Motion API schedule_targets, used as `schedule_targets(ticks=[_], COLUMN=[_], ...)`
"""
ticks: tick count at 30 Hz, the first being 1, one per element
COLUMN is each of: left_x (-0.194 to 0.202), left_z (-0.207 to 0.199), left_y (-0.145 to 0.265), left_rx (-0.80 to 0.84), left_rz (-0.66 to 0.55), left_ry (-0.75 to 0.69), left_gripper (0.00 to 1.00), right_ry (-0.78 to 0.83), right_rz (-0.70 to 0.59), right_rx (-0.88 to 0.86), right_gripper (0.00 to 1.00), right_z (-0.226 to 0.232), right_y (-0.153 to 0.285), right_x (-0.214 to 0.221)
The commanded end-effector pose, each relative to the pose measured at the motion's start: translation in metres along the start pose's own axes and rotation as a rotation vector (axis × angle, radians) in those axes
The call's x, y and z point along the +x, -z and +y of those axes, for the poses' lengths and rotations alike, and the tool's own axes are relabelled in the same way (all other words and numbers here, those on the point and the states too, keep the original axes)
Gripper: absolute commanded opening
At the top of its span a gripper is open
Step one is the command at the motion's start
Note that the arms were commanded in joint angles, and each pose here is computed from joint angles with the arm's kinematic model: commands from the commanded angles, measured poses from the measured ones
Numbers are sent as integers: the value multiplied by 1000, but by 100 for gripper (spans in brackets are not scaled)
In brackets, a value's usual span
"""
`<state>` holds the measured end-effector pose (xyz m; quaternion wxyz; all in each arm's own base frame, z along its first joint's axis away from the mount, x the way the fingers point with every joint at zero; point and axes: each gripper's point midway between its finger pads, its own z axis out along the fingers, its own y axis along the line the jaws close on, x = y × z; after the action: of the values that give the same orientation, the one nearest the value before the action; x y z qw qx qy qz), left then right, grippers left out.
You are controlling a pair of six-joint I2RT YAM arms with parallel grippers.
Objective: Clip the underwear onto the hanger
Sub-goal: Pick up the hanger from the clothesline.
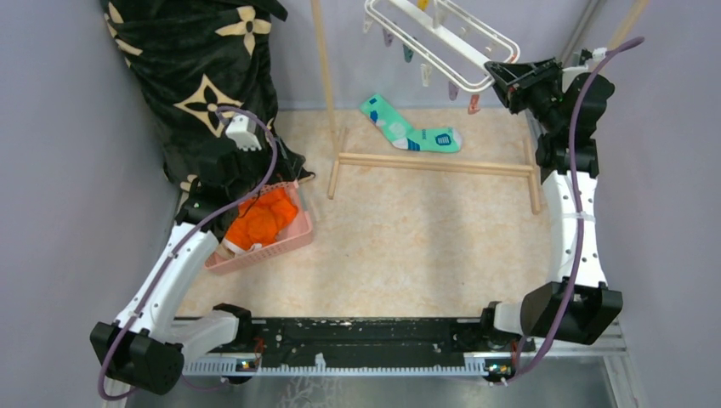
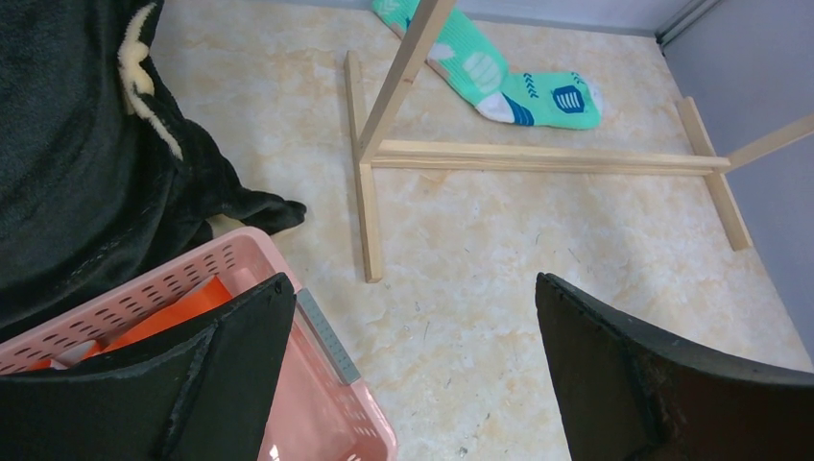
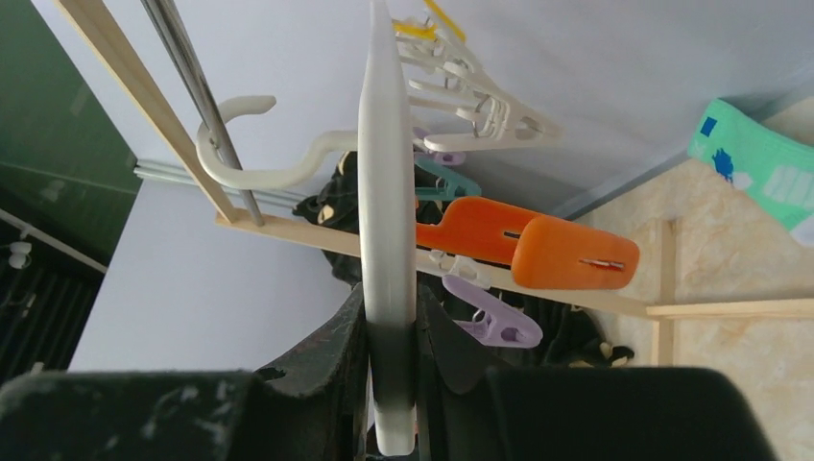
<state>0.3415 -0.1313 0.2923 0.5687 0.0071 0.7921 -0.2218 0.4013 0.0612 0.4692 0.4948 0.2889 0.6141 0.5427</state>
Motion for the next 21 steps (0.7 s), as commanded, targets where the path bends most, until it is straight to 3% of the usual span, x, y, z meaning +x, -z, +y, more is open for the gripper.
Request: schedule_targets(ticks=[1, 5, 16, 21], left_x=[-12, -21, -51, -74], left_z=[-6, -9, -27, -40], left_y=[-8, -13, -39, -53], left_rx=[34, 44, 111, 159], left_rz=[-10, -21, -53, -85], left_ry=[-31, -54, -47, -47], left_gripper=[100, 100, 100, 100], right_ry=[178, 268, 534, 614], right_rz=[4, -8, -93, -32], right_rx=[-129, -188, -380, -541], right_gripper=[11, 0, 0, 0], right_z=[39, 48, 72, 81], right_y=[2, 0, 2, 4], right_x=[-5, -8, -14, 1])
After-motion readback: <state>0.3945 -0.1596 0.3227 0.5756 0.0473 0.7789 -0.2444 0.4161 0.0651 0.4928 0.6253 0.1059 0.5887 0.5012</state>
